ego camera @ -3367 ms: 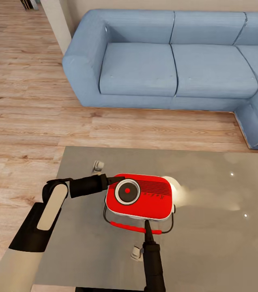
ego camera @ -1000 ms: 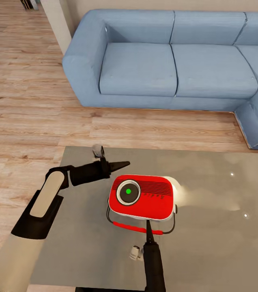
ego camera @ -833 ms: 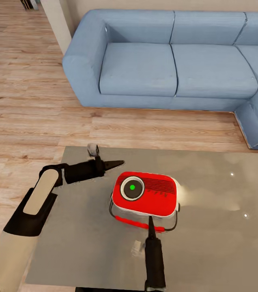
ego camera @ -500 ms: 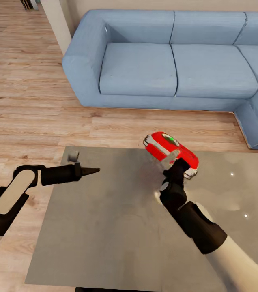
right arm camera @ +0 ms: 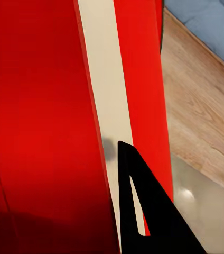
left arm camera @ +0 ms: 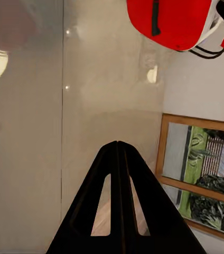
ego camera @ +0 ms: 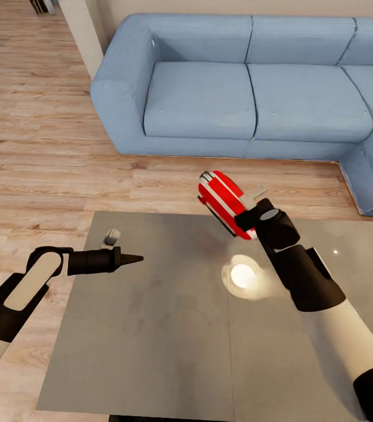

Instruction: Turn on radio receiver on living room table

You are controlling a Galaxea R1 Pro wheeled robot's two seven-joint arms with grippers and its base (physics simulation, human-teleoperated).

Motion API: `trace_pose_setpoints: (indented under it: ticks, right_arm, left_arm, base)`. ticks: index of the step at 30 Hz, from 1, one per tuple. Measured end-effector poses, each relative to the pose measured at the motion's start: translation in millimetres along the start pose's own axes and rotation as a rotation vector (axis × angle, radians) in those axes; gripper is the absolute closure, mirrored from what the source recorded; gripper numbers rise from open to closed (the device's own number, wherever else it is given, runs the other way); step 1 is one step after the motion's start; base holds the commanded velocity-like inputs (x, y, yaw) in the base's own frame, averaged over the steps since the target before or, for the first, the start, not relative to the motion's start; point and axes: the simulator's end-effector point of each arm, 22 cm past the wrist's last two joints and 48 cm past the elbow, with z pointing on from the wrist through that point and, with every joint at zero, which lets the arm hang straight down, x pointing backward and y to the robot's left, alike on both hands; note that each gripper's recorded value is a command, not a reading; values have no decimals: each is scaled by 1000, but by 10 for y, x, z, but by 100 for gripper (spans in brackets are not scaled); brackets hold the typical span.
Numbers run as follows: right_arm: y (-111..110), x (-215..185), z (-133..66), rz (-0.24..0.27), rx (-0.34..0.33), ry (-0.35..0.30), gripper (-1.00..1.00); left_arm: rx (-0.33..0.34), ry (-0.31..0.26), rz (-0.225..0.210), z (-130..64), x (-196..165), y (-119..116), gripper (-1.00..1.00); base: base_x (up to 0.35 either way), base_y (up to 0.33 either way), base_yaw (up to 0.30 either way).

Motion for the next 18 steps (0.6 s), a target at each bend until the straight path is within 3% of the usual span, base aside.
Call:
trace_pose_setpoints:
  ticks: [3, 6, 9, 16, 18]
  right_arm:
    - [101, -17, -2, 16, -42, -6, 100]
    - [372, -66, -28, 83, -171, -26, 100]
    - [454, -93, -53, 127, -228, -37, 100]
    - [430, 41, -3, 137, -243, -12, 100]
    - [386, 281, 106, 133, -245, 44, 100]
  left_arm:
    - [-2, 1, -1, 1, 3, 10, 100]
    - [-12, 3, 0, 4, 12, 39, 100]
    - [-57, 19, 11, 18, 62, 171, 100]
    - [-76, 28, 24, 77, 92, 205, 100]
    - [-74, 29, 23, 94, 99, 198, 100]
  base:
    - [0, 0, 0]
    - [0, 0, 0]
    - [0, 0, 0]
    - [0, 0, 0]
    - [0, 0, 0]
